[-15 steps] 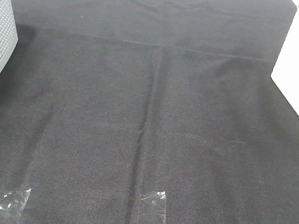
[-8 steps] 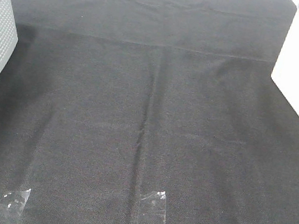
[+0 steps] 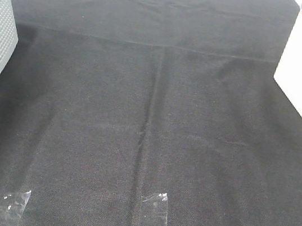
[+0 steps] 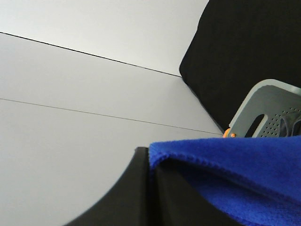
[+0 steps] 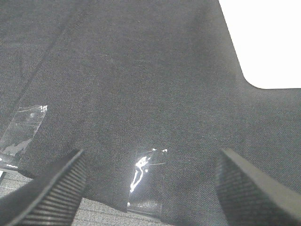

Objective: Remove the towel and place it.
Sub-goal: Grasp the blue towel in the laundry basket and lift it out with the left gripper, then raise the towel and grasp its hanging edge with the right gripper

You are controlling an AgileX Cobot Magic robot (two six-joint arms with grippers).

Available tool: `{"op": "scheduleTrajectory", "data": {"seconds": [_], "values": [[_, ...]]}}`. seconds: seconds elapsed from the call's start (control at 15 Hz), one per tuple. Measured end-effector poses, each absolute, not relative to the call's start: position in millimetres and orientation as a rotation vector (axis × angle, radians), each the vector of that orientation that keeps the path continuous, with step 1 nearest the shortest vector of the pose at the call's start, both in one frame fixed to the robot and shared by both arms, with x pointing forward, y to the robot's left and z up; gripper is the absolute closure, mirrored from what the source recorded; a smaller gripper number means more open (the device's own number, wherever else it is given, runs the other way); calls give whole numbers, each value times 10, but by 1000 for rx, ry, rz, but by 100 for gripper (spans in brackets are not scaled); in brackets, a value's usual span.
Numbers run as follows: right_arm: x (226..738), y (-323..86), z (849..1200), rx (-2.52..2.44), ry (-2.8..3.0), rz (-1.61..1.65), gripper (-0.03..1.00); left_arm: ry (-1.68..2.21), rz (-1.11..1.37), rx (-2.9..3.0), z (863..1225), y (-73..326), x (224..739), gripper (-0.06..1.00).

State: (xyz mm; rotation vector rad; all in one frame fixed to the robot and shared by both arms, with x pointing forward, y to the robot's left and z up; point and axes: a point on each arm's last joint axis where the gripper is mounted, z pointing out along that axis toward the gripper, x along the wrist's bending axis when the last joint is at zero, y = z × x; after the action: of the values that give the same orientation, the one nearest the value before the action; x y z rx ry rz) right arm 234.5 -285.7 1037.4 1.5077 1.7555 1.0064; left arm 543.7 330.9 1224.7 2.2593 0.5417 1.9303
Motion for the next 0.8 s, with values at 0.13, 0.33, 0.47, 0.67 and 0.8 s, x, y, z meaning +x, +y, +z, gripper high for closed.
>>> {"op": "scheduleTrajectory", "data": {"seconds": [0.13,0.33,0.47,0.67,0.8], "values": [[2345,-2857,10374,1508,1755,1006,23,550,1946,2214,12333,3295,5342,94],[2345,-2856,10374,1508,1756,1008,23,599,1923,2086,12478,3249,5168,94],[2355,-2827,10392,1502,1758,1054,23,633,1887,2005,12555,3217,5060,94],[2510,-2699,10496,1407,1864,1176,23,639,1805,2003,12561,3159,4984,94],[2692,-2593,10585,1298,1952,1278,23,534,1759,2049,12552,2988,4952,94]]}}
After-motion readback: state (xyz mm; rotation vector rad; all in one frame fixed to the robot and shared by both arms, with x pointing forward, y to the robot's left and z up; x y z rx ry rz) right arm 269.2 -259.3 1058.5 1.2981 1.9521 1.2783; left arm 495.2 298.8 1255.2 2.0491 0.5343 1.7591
